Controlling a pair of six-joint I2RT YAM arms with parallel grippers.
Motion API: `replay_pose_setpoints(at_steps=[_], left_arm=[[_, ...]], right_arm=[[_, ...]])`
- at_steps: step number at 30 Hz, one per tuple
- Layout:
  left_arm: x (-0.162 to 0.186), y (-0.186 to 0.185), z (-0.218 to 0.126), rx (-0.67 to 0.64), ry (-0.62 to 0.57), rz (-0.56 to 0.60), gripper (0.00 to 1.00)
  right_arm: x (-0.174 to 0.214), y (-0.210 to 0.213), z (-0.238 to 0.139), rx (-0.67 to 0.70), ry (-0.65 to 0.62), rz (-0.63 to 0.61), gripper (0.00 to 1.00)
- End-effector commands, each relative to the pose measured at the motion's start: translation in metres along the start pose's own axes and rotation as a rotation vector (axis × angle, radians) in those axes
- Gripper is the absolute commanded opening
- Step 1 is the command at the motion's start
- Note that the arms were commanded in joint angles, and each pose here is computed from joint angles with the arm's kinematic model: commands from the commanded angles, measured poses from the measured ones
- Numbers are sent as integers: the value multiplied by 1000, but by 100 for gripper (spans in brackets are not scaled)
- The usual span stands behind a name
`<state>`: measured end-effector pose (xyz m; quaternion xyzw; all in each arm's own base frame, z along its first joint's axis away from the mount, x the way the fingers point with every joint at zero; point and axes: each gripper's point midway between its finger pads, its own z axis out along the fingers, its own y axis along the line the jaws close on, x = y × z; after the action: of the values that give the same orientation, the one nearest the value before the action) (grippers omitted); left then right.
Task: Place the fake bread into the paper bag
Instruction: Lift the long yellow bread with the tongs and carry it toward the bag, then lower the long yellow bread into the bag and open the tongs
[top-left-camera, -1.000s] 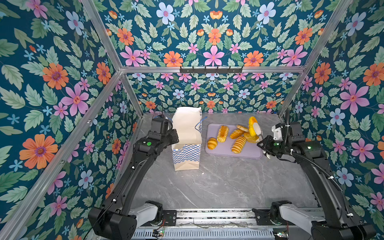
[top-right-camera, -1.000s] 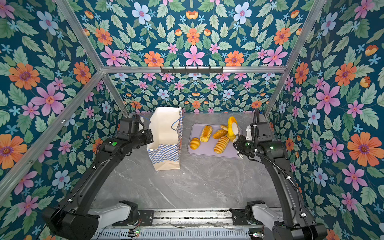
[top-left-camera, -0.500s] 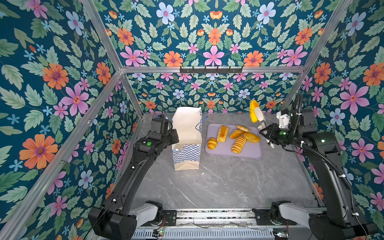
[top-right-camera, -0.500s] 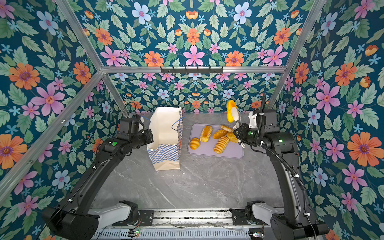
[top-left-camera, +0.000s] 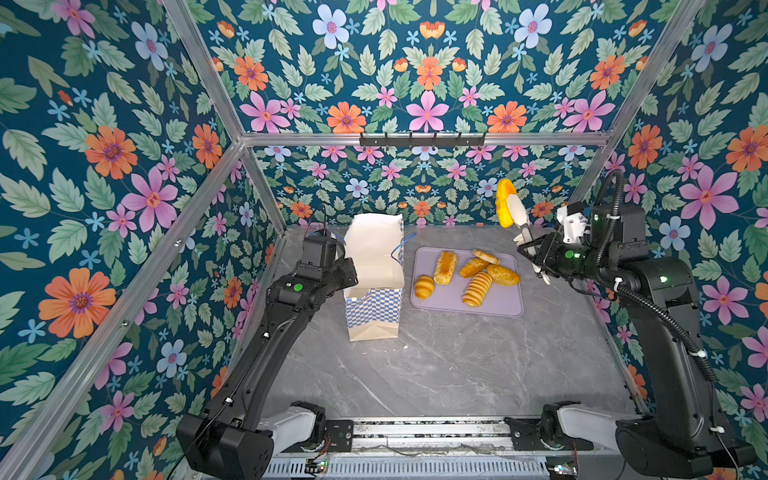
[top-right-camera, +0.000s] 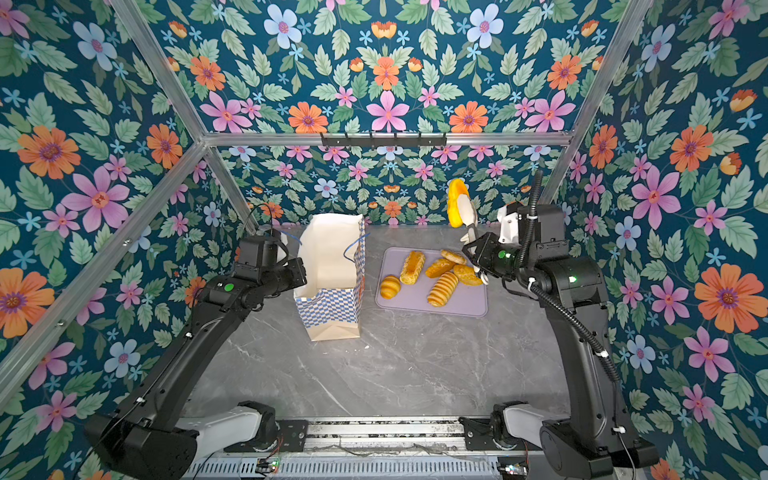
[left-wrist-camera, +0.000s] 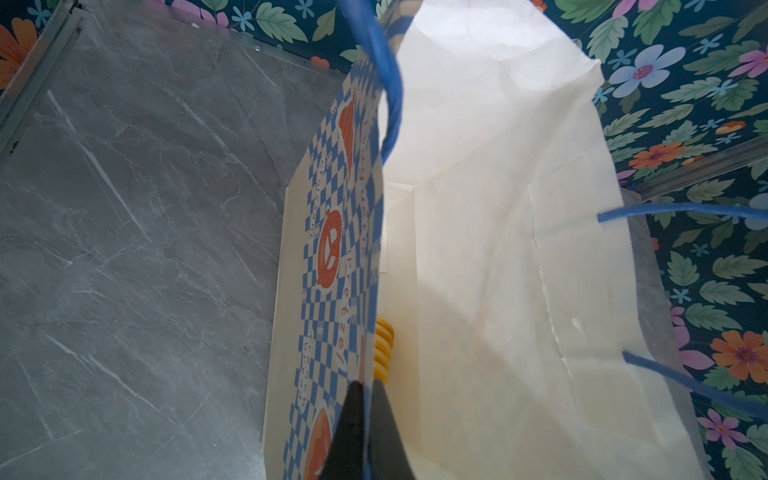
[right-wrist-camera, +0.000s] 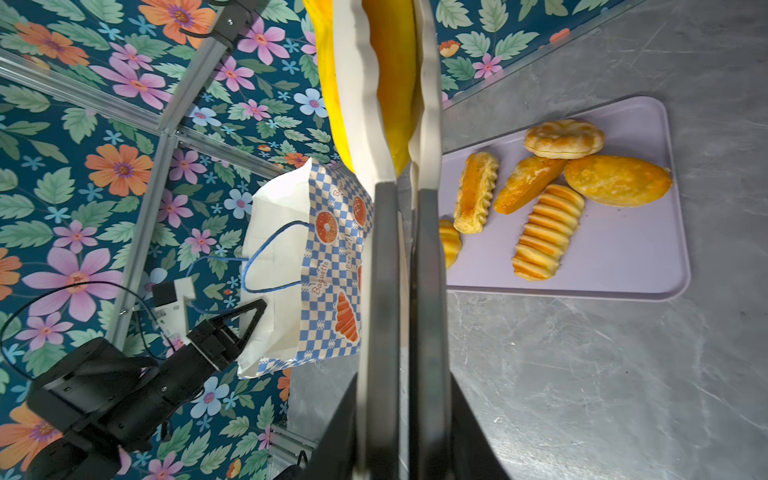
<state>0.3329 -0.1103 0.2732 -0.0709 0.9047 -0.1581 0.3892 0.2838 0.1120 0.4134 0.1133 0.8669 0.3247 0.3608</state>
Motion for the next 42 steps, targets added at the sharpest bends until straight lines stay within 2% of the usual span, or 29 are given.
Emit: replay_pose_setpoints(at_steps=[1,34,42], left_arm=[[-9,-5,-2,22,-31,-7,4],[-6,-4,-4,19,-24,-11,3],[-5,-3,-4,17,-24,-11,3]], right_arm=[[-7,18,-1,-51,-26,-21,19],[67,151,78,-232,219,-264,19],[86,175,104,-236,274,-312,19]])
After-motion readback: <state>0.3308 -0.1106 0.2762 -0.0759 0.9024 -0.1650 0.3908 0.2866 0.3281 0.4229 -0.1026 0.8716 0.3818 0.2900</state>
